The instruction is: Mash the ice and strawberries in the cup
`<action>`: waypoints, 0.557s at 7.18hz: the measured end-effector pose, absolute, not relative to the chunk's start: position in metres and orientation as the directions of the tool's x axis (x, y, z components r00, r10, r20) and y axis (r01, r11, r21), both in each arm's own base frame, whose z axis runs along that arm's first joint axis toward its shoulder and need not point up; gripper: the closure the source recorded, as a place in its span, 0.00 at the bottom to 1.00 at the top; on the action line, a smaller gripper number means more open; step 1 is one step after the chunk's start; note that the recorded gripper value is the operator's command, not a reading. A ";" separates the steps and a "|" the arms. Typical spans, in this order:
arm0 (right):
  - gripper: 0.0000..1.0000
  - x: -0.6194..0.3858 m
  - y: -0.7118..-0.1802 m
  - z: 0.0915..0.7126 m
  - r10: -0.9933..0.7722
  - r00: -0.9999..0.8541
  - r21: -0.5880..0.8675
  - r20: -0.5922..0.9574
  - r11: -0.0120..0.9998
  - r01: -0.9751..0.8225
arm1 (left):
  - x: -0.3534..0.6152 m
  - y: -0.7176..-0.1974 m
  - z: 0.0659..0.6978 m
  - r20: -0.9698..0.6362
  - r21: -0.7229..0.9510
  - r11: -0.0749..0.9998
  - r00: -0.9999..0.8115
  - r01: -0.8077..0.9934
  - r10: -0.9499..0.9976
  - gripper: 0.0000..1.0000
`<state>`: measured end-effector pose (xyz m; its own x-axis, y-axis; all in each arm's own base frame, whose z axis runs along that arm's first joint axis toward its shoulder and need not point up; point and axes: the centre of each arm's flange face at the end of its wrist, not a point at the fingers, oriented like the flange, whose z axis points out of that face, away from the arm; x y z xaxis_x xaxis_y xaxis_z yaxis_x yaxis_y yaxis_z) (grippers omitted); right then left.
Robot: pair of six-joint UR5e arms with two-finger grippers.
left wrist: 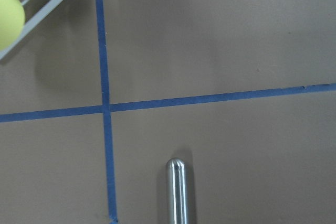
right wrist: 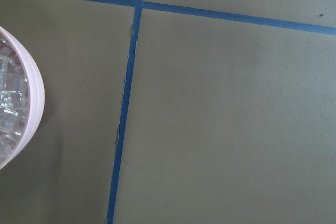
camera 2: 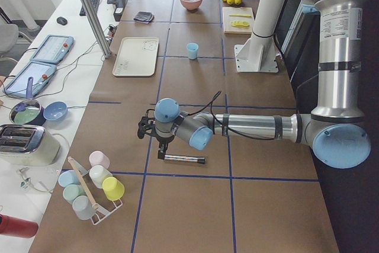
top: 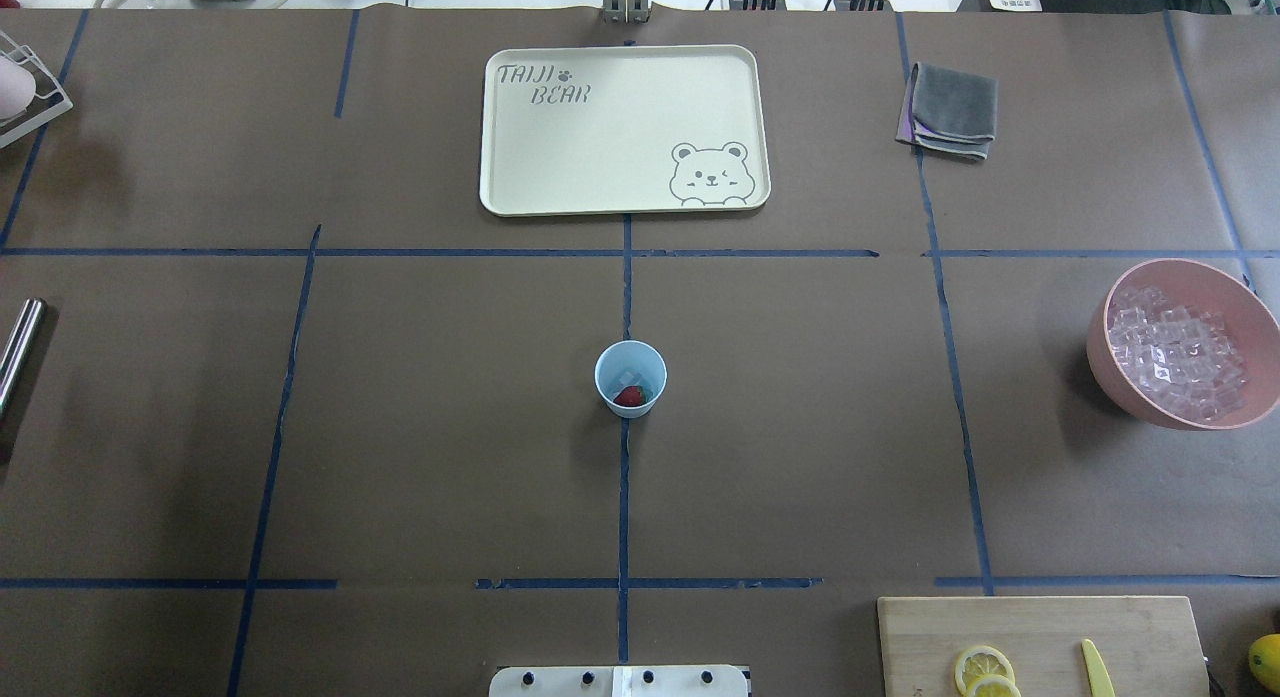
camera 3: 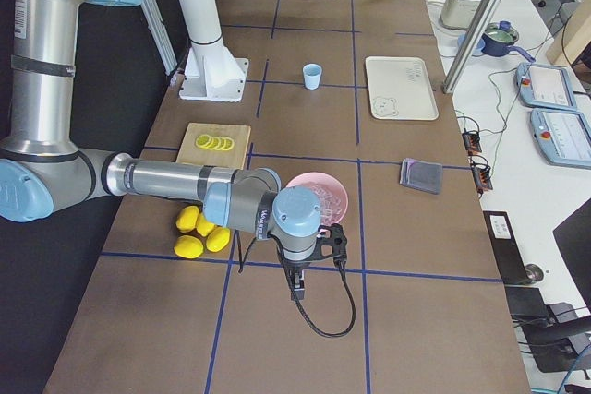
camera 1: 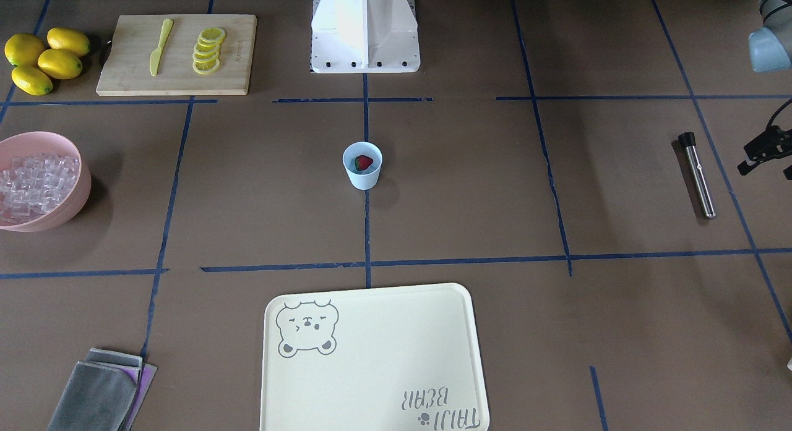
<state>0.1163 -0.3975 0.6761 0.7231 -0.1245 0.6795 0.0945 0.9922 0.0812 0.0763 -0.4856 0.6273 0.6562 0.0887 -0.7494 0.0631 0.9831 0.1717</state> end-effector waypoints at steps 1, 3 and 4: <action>0.00 0.116 -0.397 0.676 -0.124 0.723 0.081 0.680 0.992 0.094 | 0.104 -0.483 0.640 -0.740 0.165 0.985 0.667 0.059 0.084 0.00; 0.00 0.116 -0.397 0.676 -0.124 0.723 0.080 0.680 0.992 0.095 | 0.135 -0.478 0.666 -0.722 0.155 0.987 0.686 0.033 0.091 0.02; 0.00 0.116 -0.397 0.677 -0.123 0.723 0.079 0.680 0.992 0.094 | 0.143 -0.478 0.671 -0.719 0.151 0.988 0.689 0.020 0.096 0.03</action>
<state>0.1162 -0.3965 0.6769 0.7229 -0.1232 0.6799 0.0945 0.9924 0.0794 0.1433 -0.4784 0.6712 0.6886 0.0960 -0.7187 0.0203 0.9883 0.1514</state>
